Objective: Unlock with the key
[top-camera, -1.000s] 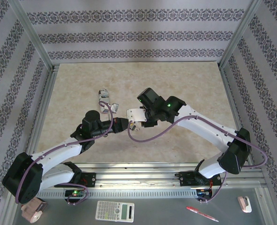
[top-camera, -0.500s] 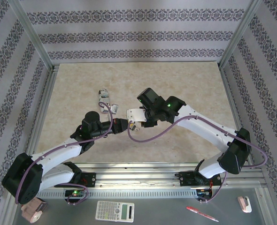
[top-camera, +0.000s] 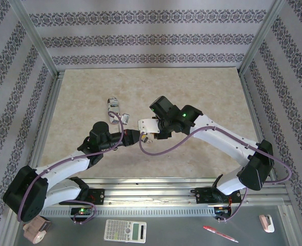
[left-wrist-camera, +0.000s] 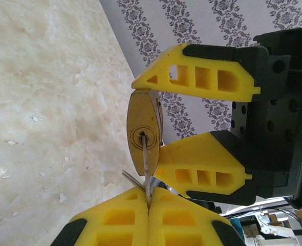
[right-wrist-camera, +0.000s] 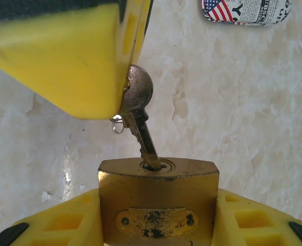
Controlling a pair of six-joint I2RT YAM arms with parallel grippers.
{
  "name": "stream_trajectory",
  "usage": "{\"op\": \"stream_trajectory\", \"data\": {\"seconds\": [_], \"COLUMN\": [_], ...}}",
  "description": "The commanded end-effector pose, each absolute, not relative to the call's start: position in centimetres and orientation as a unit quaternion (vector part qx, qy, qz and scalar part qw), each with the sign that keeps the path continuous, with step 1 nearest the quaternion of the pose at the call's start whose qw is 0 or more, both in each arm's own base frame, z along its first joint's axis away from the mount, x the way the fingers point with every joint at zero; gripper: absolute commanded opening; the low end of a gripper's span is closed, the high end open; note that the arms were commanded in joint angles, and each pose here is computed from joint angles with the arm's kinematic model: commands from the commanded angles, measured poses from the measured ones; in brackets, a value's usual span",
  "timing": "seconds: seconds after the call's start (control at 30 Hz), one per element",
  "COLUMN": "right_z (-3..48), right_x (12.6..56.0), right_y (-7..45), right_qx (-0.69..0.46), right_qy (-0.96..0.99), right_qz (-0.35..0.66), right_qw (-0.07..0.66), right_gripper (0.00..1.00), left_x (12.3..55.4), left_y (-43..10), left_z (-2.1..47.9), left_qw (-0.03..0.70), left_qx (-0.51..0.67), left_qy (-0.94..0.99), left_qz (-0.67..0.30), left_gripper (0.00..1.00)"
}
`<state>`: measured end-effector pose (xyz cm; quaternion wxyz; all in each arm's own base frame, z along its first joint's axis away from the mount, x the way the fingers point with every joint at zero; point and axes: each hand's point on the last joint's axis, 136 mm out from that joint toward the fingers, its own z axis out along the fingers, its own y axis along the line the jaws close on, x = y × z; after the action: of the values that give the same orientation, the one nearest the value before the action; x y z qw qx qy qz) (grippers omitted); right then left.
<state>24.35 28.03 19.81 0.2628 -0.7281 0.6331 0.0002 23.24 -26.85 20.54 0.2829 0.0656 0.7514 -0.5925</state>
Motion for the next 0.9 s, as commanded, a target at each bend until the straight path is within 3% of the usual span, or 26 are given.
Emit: {"op": "stream_trajectory", "data": {"seconds": [0.0, 0.4, 0.87], "right_z": [21.0, 21.5, 22.0], "right_x": [23.1, 21.3, 22.7], "right_y": [29.2, 29.4, 31.1], "right_qx": [-0.734, -0.765, -0.713], "right_qy": [0.614, 0.562, 0.626], "right_qz": [0.032, 0.046, 0.064], "right_qw": [0.289, 0.312, 0.31], "right_gripper": [0.0, 0.0, 0.0], "left_x": [22.2, 21.7, 22.5], "left_y": [-27.8, -28.9, -29.1], "left_z": [22.1, 21.6, 21.9], "left_qw": [0.283, 0.242, 0.292], "left_qx": [0.104, 0.148, 0.101], "left_qy": [0.727, 0.738, 0.729], "left_qz": [-0.617, -0.613, -0.61], "left_gripper": [0.0, 0.0, 0.0]}}
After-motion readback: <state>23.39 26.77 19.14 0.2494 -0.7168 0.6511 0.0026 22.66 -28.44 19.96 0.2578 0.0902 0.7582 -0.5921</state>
